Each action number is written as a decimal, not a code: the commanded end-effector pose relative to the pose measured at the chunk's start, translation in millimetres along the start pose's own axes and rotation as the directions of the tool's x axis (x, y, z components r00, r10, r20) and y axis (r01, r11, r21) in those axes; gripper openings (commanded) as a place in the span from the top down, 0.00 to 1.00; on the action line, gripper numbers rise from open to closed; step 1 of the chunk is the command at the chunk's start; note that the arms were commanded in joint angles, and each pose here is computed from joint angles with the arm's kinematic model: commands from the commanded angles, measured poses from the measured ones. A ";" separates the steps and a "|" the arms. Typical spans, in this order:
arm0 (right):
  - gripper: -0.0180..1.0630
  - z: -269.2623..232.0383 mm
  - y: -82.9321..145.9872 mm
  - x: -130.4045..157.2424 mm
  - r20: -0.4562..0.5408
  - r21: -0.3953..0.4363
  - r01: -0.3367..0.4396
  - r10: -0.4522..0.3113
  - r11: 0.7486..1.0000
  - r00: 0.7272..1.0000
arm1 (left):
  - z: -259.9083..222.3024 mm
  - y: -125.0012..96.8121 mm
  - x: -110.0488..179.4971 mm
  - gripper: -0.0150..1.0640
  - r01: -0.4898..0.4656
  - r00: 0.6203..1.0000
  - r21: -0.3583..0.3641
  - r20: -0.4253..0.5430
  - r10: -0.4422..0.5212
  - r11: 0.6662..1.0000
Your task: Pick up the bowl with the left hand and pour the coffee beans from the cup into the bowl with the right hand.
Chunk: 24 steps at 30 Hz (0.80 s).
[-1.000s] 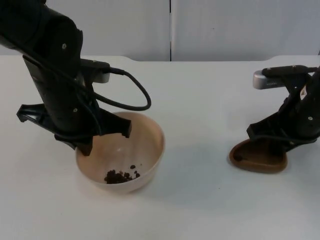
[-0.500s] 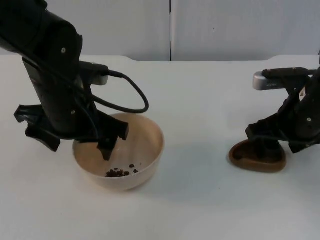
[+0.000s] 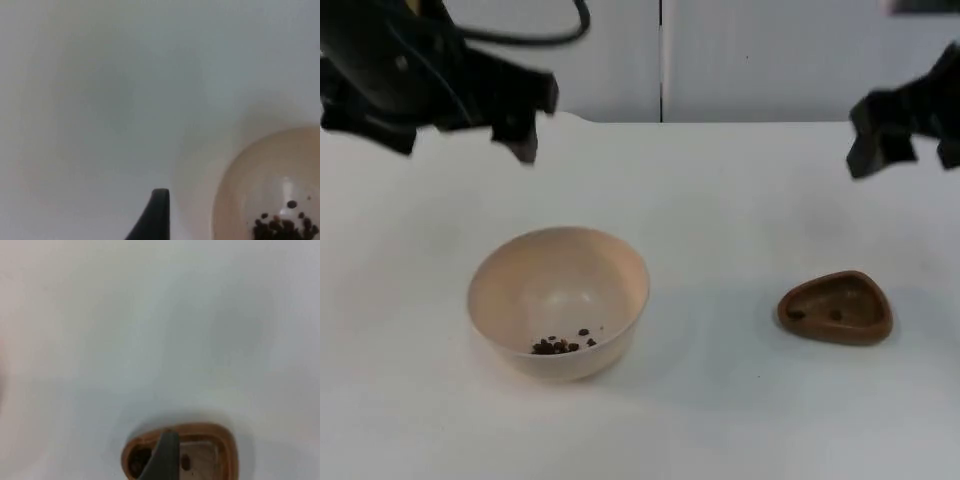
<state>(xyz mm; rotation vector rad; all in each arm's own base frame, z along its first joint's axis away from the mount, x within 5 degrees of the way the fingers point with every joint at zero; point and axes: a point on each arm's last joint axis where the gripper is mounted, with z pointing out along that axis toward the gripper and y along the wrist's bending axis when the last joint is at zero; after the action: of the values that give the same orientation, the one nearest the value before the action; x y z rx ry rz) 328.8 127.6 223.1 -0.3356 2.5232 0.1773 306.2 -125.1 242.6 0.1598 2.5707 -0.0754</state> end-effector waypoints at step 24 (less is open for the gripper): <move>0.28 -198.2 -2.9 12.2 0.317 -0.024 0.032 -0.023 0.999 0.948 | -187.8 33.0 15.9 0.18 0.036 0.898 0.114 0.433 -0.082 0.993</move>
<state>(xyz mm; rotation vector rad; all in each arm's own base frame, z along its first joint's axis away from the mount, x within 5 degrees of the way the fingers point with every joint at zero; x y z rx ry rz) 217.4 84.4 377.2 -0.3191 2.1987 0.2392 200.6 -75.7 391.2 0.0839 2.1148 -0.2457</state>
